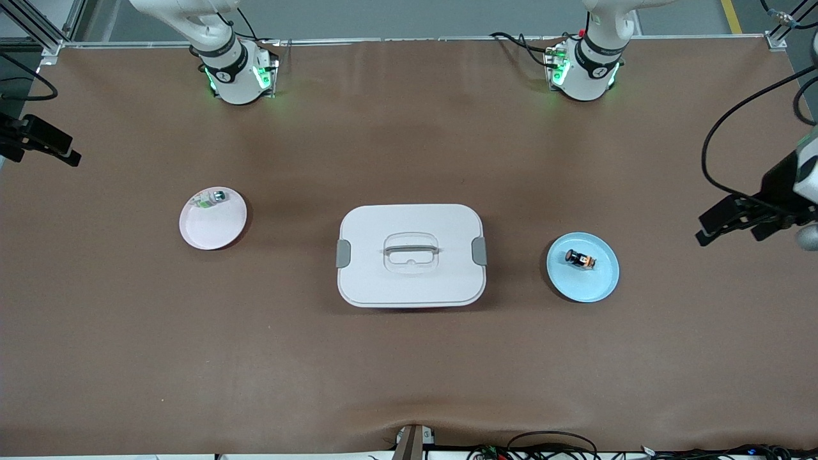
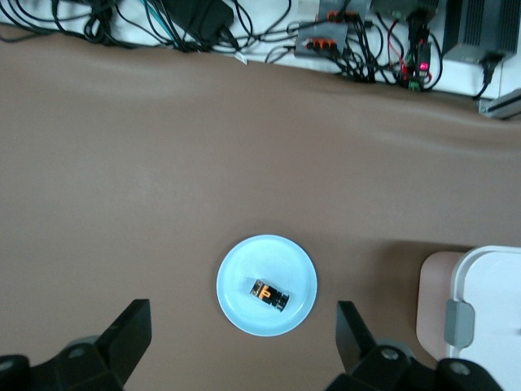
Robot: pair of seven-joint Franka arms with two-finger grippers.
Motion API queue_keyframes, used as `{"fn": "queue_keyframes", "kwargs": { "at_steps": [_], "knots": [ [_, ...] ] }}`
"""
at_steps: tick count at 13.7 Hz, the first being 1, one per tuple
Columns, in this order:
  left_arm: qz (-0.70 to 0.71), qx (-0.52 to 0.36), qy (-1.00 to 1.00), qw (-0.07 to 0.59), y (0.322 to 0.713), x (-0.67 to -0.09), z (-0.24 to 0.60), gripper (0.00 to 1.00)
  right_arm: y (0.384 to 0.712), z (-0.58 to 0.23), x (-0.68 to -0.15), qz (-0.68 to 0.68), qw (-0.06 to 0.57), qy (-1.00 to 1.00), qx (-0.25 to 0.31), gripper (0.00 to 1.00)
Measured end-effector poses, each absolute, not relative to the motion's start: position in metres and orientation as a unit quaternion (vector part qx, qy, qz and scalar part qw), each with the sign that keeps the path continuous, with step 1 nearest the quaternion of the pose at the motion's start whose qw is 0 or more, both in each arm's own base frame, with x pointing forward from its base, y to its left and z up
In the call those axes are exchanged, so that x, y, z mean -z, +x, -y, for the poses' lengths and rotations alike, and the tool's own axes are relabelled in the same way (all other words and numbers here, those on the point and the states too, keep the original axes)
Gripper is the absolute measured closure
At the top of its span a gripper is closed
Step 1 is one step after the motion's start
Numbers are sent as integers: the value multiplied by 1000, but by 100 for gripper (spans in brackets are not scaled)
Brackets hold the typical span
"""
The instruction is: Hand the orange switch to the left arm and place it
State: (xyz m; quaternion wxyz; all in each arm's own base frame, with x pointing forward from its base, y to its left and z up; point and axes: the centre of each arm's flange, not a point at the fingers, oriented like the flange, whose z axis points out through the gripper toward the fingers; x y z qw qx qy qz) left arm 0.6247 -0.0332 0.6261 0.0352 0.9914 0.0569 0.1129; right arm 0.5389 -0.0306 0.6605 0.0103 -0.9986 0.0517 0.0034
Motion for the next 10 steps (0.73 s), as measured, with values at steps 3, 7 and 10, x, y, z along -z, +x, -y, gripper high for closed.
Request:
{"fn": "queue_keyframes", "kwargs": {
  "at_steps": [3,7,10],
  "knots": [
    [-59,-112,991,35,626,-626,31,0,539,31,-662,-53,11,-999,-2,0],
    [-58,-103,992,35,629,-617,31,0,539,30,-662,-53,11,-999,-2,0],
    [-52,-98,993,35,630,-613,40,0,539,30,-662,-53,11,-999,-2,0]
  ]
}}
